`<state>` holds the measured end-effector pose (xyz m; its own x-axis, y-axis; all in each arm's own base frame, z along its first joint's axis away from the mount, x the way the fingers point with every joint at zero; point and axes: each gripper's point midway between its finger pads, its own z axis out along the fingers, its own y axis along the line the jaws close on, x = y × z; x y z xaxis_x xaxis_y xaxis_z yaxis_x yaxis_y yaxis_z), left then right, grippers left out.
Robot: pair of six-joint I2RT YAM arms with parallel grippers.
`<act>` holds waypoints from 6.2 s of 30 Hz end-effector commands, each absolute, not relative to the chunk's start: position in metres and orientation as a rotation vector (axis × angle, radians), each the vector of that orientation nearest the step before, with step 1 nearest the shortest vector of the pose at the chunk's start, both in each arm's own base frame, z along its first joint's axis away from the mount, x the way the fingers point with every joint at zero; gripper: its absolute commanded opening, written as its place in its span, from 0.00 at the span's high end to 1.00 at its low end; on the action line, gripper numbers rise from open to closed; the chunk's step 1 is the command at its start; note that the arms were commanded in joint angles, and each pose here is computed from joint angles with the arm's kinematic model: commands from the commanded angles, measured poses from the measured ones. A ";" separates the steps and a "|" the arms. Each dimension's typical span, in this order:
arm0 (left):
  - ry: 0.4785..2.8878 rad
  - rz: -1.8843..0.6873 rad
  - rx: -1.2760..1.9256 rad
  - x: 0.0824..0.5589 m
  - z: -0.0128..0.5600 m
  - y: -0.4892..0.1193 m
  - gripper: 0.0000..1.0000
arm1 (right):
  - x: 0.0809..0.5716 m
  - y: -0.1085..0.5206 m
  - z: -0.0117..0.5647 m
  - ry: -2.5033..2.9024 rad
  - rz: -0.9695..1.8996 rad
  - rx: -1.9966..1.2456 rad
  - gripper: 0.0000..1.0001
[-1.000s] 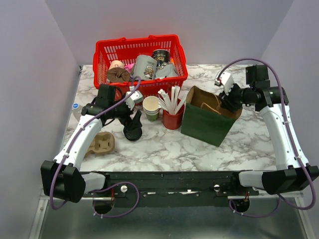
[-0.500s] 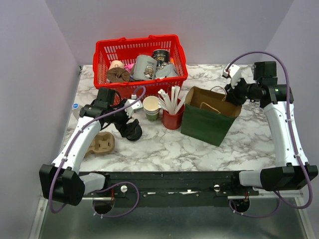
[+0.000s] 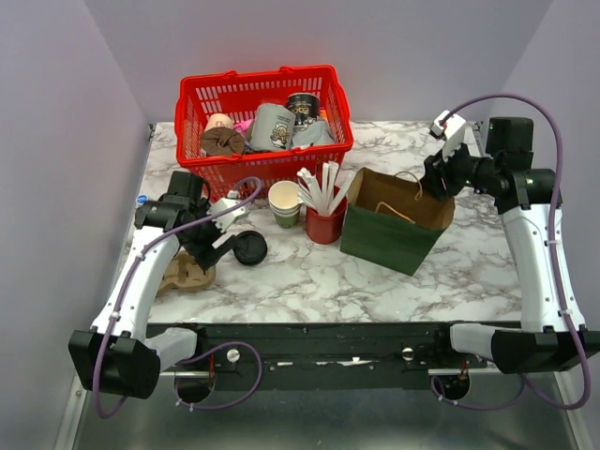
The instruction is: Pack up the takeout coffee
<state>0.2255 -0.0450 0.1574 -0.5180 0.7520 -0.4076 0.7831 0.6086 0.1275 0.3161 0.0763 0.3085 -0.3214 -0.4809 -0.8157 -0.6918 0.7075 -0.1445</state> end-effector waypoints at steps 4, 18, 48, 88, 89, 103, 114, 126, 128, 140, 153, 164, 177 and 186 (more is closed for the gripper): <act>2.522 -0.107 1.487 0.174 0.162 0.005 0.13 | 0.305 0.086 0.324 1.944 0.361 -0.849 0.43; 2.141 -0.161 2.143 0.175 0.131 0.066 0.30 | 0.302 0.092 0.333 1.946 0.412 -0.834 0.42; 2.100 -0.369 2.050 0.182 0.099 0.047 0.40 | 0.310 0.090 0.321 1.991 0.419 -0.810 0.40; 2.121 -0.232 1.981 0.204 0.090 0.061 0.47 | 0.307 0.088 0.309 2.023 0.417 -0.806 0.39; 2.118 -0.227 1.980 0.205 0.091 0.061 0.47 | 0.307 0.087 0.309 2.026 0.418 -0.803 0.39; 2.138 -0.221 1.983 0.209 0.085 0.065 0.48 | 0.310 0.087 0.307 2.032 0.414 -0.802 0.39; 2.151 -0.298 2.004 0.197 0.083 0.061 0.49 | 0.311 0.087 0.305 2.036 0.415 -0.805 0.38; 2.157 -0.290 1.972 0.194 0.092 0.060 0.48 | 0.311 0.086 0.303 2.042 0.412 -0.804 0.38; 2.165 -0.289 1.976 0.193 0.092 0.061 0.48 | 0.310 0.087 0.301 2.043 0.418 -0.806 0.38; 2.175 -0.272 1.961 0.195 0.082 0.062 0.46 | 0.312 0.087 0.303 2.040 0.418 -0.802 0.37; 2.188 -0.275 1.896 0.202 0.083 0.059 0.49 | 0.314 0.088 0.302 2.040 0.428 -0.798 0.37; 2.208 -0.303 1.851 0.200 0.088 0.055 0.62 | 0.318 0.089 0.301 2.040 0.435 -0.798 0.37; 2.244 -0.219 1.787 0.195 0.122 0.064 0.78 | 0.319 0.089 0.307 2.026 0.431 -0.803 0.37; 2.171 -0.265 1.638 0.196 0.172 0.037 1.00 | 0.315 0.089 0.320 1.989 0.410 -0.858 0.37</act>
<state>0.2121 0.0712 0.1360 -0.2043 0.9376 -0.2815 0.9611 0.2467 0.1242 0.3150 0.0897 0.3026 -0.4051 -0.3880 -0.8279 -0.6905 0.7233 -0.0010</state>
